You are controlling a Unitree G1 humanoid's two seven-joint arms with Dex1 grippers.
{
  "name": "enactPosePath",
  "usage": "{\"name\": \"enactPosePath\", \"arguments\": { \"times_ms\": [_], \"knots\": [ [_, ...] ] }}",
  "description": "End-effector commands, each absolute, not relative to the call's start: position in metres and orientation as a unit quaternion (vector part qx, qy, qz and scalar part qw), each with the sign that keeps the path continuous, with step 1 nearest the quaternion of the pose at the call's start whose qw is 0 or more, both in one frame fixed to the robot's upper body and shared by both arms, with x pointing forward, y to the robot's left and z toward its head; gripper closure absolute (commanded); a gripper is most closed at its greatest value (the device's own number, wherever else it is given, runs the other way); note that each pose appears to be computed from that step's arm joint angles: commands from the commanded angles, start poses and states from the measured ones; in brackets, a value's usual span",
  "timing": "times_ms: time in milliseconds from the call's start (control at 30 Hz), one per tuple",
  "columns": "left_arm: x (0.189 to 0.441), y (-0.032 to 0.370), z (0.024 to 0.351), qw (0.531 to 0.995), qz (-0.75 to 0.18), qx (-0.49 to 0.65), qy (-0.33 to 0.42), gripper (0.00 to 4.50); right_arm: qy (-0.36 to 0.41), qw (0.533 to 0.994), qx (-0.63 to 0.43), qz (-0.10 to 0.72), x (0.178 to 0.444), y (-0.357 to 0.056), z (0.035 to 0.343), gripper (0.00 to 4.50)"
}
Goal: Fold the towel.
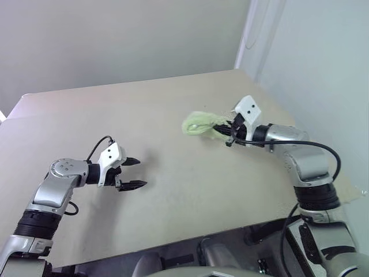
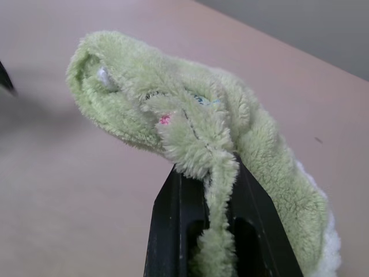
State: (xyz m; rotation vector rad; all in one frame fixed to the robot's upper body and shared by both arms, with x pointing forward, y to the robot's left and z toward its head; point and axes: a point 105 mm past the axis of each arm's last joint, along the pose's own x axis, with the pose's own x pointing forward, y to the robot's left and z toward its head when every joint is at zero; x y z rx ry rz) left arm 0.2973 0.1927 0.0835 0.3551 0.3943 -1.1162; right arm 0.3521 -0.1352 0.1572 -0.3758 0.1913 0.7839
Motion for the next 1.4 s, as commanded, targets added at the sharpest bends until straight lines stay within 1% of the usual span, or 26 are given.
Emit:
{"name": "enactPosePath", "arguments": {
  "times_ms": [33, 100, 200, 367, 467, 533, 567, 700, 767, 833, 900, 967, 1000, 1100, 1133, 1200, 1333, 1400],
  "knots": [
    [0.303, 0.191, 0.088, 0.813, -0.527, 0.179, 0.169, 0.00, 0.088, 0.898, -0.216, 0.374, 0.343, -0.137, 0.143, 4.47],
    [0.304, 0.190, 0.087, 0.813, -0.528, 0.182, 0.167, 0.00, 0.112, 0.890, -0.239, 0.372, 0.334, -0.137, 0.116, 4.47],
    [0.303, 0.190, 0.086, 0.812, -0.528, 0.184, 0.166, 0.00, 0.131, 0.874, -0.264, 0.386, 0.321, -0.132, 0.091, 4.47],
    [0.302, 0.190, 0.084, 0.811, -0.530, 0.187, 0.165, 0.00, 0.155, 0.856, -0.271, 0.412, 0.305, -0.128, 0.073, 4.47],
    [0.303, 0.190, 0.084, 0.812, -0.529, 0.186, 0.164, 0.00, 0.147, 0.865, -0.262, 0.403, 0.309, -0.132, 0.080, 4.47],
    [0.304, 0.190, 0.084, 0.812, -0.528, 0.186, 0.163, 0.00, 0.140, 0.870, -0.251, 0.402, 0.311, -0.134, 0.086, 3.92],
    [0.304, 0.190, 0.084, 0.813, -0.528, 0.186, 0.162, 0.00, 0.138, 0.871, -0.246, 0.402, 0.312, -0.135, 0.088, 3.72],
    [0.304, 0.189, 0.082, 0.813, -0.527, 0.188, 0.162, 0.00, 0.125, 0.867, -0.217, 0.430, 0.306, -0.132, 0.102, 2.26],
    [0.304, 0.188, 0.083, 0.813, -0.527, 0.189, 0.162, 0.00, 0.105, 0.880, -0.181, 0.426, 0.310, -0.132, 0.118, 1.55],
    [0.304, 0.188, 0.085, 0.814, -0.526, 0.189, 0.160, 0.00, 0.081, 0.887, -0.123, 0.437, 0.309, -0.130, 0.140, 0.86],
    [0.304, 0.189, 0.084, 0.814, -0.525, 0.189, 0.161, 0.00, 0.047, 0.888, -0.062, 0.453, 0.306, -0.126, 0.164, 0.86],
    [0.305, 0.190, 0.084, 0.816, -0.523, 0.189, 0.161, 0.00, 0.020, 0.895, -0.018, 0.445, 0.311, -0.126, 0.181, 0.86],
    [0.305, 0.190, 0.084, 0.816, -0.522, 0.189, 0.161, 0.00, 0.014, 0.898, -0.006, 0.440, 0.313, -0.127, 0.185, 0.86],
    [0.307, 0.189, 0.085, 0.817, -0.522, 0.187, 0.159, 0.00, 0.000, 0.914, 0.041, 0.403, 0.332, -0.128, 0.192, 0.86],
    [0.307, 0.188, 0.086, 0.817, -0.523, 0.186, 0.158, 0.00, 0.004, 0.918, 0.046, 0.394, 0.339, -0.125, 0.188, 0.86],
    [0.303, 0.187, 0.089, 0.811, -0.532, 0.183, 0.160, 0.00, 0.023, 0.922, 0.039, 0.385, 0.347, -0.116, 0.169, 0.86],
    [0.301, 0.191, 0.098, 0.812, -0.534, 0.174, 0.160, 0.00, 0.056, 0.920, 0.025, 0.386, 0.350, -0.109, 0.137, 0.86],
    [0.302, 0.191, 0.105, 0.814, -0.533, 0.170, 0.156, 0.00, 0.083, 0.925, 0.008, 0.370, 0.356, -0.113, 0.114, 0.86]
  ]
}}
